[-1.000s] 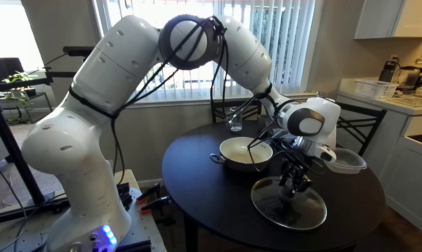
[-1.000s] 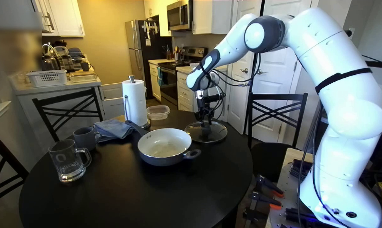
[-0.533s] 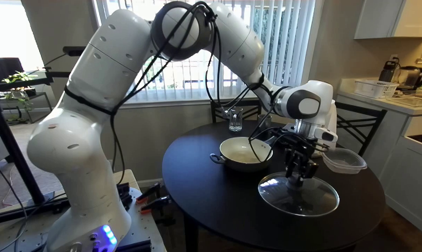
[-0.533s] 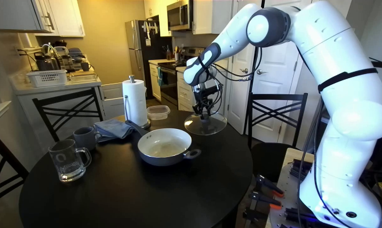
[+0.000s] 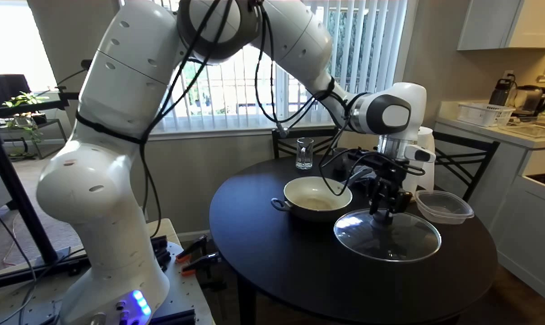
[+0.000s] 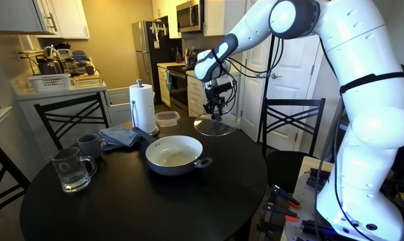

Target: Put the lid on the pot

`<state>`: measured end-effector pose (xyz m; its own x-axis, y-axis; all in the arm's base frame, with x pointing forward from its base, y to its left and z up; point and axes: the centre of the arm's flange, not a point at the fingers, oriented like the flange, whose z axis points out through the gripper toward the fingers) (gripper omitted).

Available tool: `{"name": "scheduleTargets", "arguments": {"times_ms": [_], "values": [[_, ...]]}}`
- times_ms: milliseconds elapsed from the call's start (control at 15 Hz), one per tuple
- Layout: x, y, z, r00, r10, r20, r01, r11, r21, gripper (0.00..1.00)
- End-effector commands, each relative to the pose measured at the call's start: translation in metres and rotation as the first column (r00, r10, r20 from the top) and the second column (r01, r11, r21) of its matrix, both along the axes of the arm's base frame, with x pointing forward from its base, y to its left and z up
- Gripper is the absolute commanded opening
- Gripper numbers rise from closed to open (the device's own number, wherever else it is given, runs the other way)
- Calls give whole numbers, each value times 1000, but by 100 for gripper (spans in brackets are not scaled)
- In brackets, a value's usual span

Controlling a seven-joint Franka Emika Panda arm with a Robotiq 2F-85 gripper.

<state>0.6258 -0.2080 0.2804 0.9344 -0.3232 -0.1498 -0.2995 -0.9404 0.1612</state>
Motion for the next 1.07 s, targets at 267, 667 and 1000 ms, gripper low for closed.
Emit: {"name": "scheduleTargets", "arguments": {"times_ms": [267, 667, 1000], "values": [[-6, 85, 58, 976, 204, -71, -208, 976, -57, 32], [14, 143, 52, 933, 339, -125, -346, 938, -38, 32], [32, 187, 34, 867, 470, -168, -472, 881, 30, 32]]}}
